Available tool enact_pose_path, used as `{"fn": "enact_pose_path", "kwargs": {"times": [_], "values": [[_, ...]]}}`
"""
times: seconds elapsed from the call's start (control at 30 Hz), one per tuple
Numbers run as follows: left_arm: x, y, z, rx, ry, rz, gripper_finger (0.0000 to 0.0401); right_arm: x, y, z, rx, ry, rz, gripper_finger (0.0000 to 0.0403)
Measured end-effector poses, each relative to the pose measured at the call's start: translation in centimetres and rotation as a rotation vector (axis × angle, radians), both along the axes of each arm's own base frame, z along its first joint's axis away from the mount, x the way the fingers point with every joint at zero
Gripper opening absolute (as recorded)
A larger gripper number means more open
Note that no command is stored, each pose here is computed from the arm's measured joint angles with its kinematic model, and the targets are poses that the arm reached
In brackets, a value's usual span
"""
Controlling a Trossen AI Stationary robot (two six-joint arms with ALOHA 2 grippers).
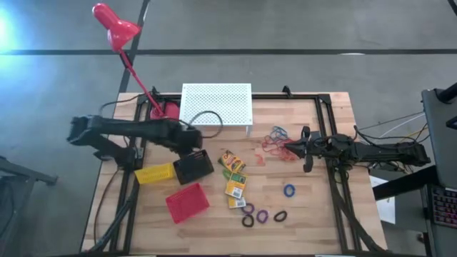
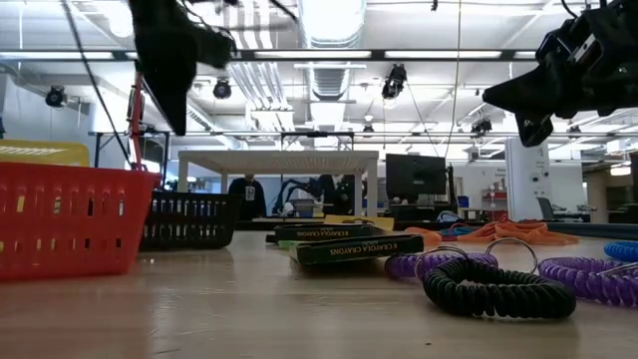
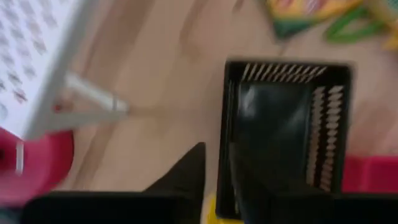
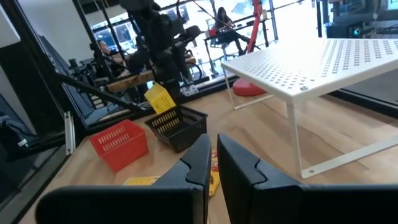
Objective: Pick & Place Office Desk Supplies
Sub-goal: Put the black bin on the shelf
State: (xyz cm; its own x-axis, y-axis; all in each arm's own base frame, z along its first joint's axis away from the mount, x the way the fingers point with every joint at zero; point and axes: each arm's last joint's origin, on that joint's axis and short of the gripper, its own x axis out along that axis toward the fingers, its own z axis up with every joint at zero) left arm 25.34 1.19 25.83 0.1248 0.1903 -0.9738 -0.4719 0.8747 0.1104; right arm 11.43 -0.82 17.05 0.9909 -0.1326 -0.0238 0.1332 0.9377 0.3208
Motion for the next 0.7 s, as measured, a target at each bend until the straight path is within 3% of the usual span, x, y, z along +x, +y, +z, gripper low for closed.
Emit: {"fn": "enact_pose_path", "kwargs": {"times": [0.13,0.3,0.5,0.7], "values": [[2.8,0.2,-2.8,-0.122,0.125,0.018,0.0156,0.0,0.0,0.0,0.0,-0.002,0.002,0.0027],[4.4,0.4,-6.5,-0.15,0.264,0.051,0.02,0.0,0.0,0.0,-0.02,0.003,0.006,0.0027],[5.0,0.6,-8.8,-0.124,0.331,0.084,0.0199,0.0,0.0,0.0,-0.026,0.005,0.009,0.0027],[5.0,0.7,-8.5,-0.105,0.308,0.109,0.0172,0.0,0.0,-0.1,-0.037,0.012,0.013,0.0027]]}}
